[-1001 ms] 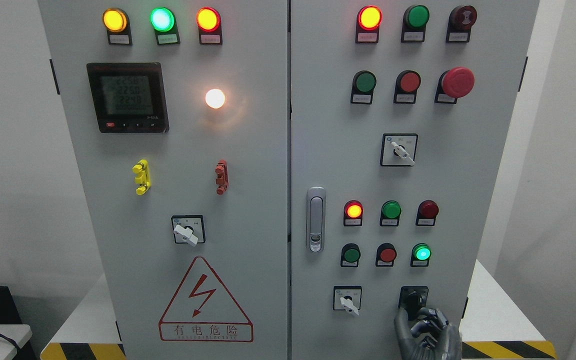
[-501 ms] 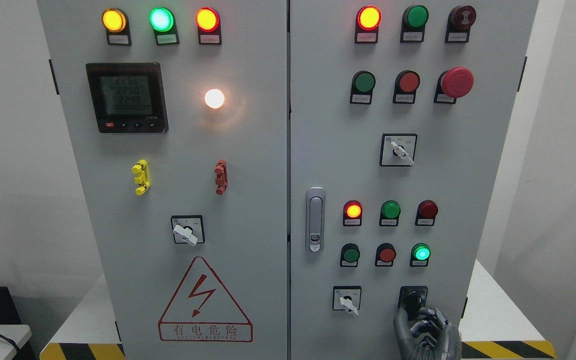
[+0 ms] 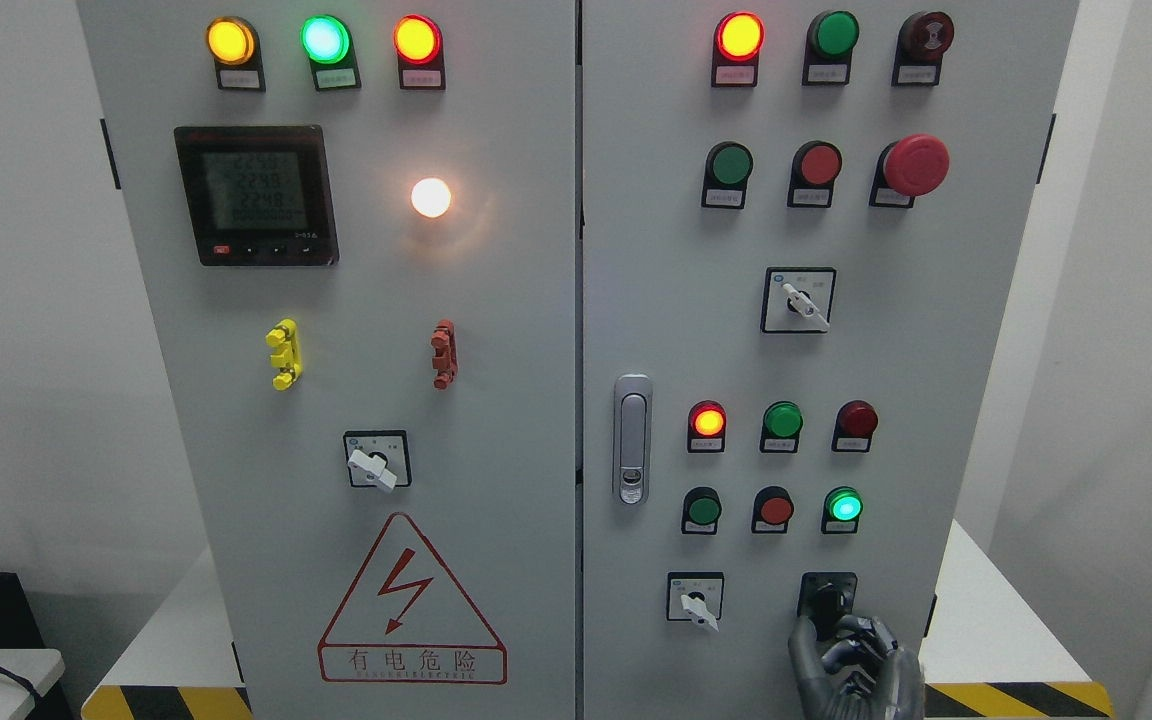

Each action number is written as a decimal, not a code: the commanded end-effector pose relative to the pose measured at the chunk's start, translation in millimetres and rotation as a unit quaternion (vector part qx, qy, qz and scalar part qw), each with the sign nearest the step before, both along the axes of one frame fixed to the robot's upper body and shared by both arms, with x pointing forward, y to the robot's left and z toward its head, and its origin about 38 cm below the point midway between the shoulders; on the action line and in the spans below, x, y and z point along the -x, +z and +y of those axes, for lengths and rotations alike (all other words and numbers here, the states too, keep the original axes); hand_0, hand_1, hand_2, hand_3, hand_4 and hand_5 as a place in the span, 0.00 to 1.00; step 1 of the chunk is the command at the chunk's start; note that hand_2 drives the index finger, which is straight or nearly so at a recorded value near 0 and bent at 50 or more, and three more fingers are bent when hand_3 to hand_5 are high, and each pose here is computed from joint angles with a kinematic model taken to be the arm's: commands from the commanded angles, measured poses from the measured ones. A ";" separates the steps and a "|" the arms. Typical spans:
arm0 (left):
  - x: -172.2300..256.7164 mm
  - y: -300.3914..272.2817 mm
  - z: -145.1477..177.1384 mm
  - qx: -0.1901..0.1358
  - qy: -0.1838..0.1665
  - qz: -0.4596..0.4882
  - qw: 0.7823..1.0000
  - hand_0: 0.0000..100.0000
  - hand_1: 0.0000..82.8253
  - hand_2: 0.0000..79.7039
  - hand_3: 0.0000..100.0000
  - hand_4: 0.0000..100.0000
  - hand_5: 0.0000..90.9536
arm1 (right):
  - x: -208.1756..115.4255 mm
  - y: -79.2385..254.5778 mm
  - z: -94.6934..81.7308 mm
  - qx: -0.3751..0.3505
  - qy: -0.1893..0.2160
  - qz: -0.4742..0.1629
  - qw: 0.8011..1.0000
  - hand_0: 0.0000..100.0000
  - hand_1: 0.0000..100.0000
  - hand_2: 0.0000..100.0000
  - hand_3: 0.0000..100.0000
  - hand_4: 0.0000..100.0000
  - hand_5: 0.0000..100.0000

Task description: Trip black knob to open circuit

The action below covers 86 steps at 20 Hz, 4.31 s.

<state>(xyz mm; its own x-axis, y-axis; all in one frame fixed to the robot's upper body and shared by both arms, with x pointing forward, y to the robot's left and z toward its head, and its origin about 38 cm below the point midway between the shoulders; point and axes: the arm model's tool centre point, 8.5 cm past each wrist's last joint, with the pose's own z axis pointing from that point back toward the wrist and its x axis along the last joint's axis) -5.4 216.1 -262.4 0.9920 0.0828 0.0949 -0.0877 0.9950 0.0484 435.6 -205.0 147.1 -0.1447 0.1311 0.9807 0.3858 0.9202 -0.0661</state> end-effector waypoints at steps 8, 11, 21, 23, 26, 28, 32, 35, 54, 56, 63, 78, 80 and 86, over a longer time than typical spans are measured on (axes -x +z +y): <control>-5.1 0.0 -0.4 0.001 -0.016 -0.004 1.000 0.12 0.47 0.00 0.00 0.00 0.00 | 0.0 0.6 -4.7 0.020 -0.006 0.000 1.000 0.47 0.78 0.56 0.85 0.82 0.92; -5.2 0.0 -1.4 0.002 -0.017 -0.004 1.000 0.12 0.47 0.00 0.00 0.00 0.00 | 0.4 0.1 -5.3 0.021 -0.007 0.000 1.000 0.47 0.78 0.57 0.85 0.82 0.92; -5.2 0.0 -0.5 0.001 -0.017 -0.004 1.000 0.12 0.47 0.00 0.00 0.00 0.00 | 0.9 0.5 -7.9 0.023 -0.009 -0.002 1.000 0.47 0.79 0.57 0.85 0.82 0.92; -5.2 0.0 -0.5 0.001 -0.017 -0.004 1.000 0.12 0.47 0.00 0.00 0.00 0.00 | 0.9 0.5 -7.9 0.023 -0.009 -0.002 1.000 0.47 0.79 0.57 0.85 0.82 0.92; -5.1 0.0 -0.4 0.001 -0.016 -0.004 1.000 0.12 0.47 0.00 0.00 0.00 0.00 | 1.0 0.4 -8.4 0.035 -0.013 -0.002 0.999 0.47 0.79 0.57 0.85 0.82 0.92; -5.2 0.0 -0.5 0.001 -0.017 -0.004 1.000 0.12 0.47 0.00 0.00 0.00 0.00 | 1.1 1.2 -8.4 0.038 -0.013 -0.003 0.999 0.46 0.79 0.57 0.85 0.82 0.92; -5.2 0.0 -0.5 0.001 -0.017 -0.004 1.000 0.12 0.47 0.00 0.00 0.00 0.00 | 1.1 0.7 -7.9 0.038 -0.013 -0.002 0.999 0.46 0.79 0.57 0.85 0.82 0.92; -5.2 0.0 -0.5 0.001 -0.017 -0.004 1.000 0.12 0.47 0.00 0.00 0.00 0.00 | 1.1 0.9 -8.4 0.039 -0.013 -0.003 0.999 0.46 0.79 0.57 0.85 0.82 0.92; -5.2 0.0 -0.5 0.001 -0.017 -0.004 1.000 0.12 0.47 0.00 0.00 0.00 0.00 | 1.0 -2.9 -8.1 0.051 -0.014 0.002 0.999 0.46 0.79 0.57 0.84 0.82 0.92; -5.1 0.0 -0.4 0.001 -0.016 -0.004 1.000 0.12 0.47 0.00 0.00 0.00 0.00 | 1.0 -2.8 -8.1 0.053 -0.014 0.002 0.999 0.46 0.79 0.57 0.84 0.82 0.92; -5.1 0.0 -0.4 0.001 -0.016 -0.004 1.000 0.12 0.47 0.00 0.00 0.00 0.00 | 0.7 -2.4 -7.9 0.062 -0.016 0.002 0.998 0.46 0.80 0.57 0.85 0.82 0.92; -5.2 0.0 -0.5 0.001 -0.017 -0.004 1.000 0.12 0.47 0.00 0.00 0.00 0.00 | 1.3 -0.6 -13.0 0.076 -0.026 -0.004 0.997 0.45 0.79 0.57 0.85 0.81 0.91; -5.1 0.0 -0.4 0.001 -0.016 -0.004 1.000 0.12 0.47 0.00 0.00 0.00 0.00 | 1.6 -1.3 -13.6 0.076 -0.026 -0.004 0.997 0.45 0.79 0.57 0.85 0.81 0.91; -5.2 0.0 -0.5 0.001 -0.017 -0.004 1.000 0.12 0.47 0.00 0.00 0.00 0.00 | 1.5 0.2 -15.6 0.080 -0.030 -0.005 0.996 0.44 0.79 0.57 0.85 0.81 0.91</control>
<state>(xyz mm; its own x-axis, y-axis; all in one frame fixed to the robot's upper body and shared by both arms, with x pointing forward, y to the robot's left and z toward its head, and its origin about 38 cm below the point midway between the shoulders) -5.3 216.1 -262.4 0.9920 0.0828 0.0949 -0.0877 0.9950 0.0484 434.3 -220.7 146.9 -0.1435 0.2850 0.9477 0.4363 0.8778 -0.1980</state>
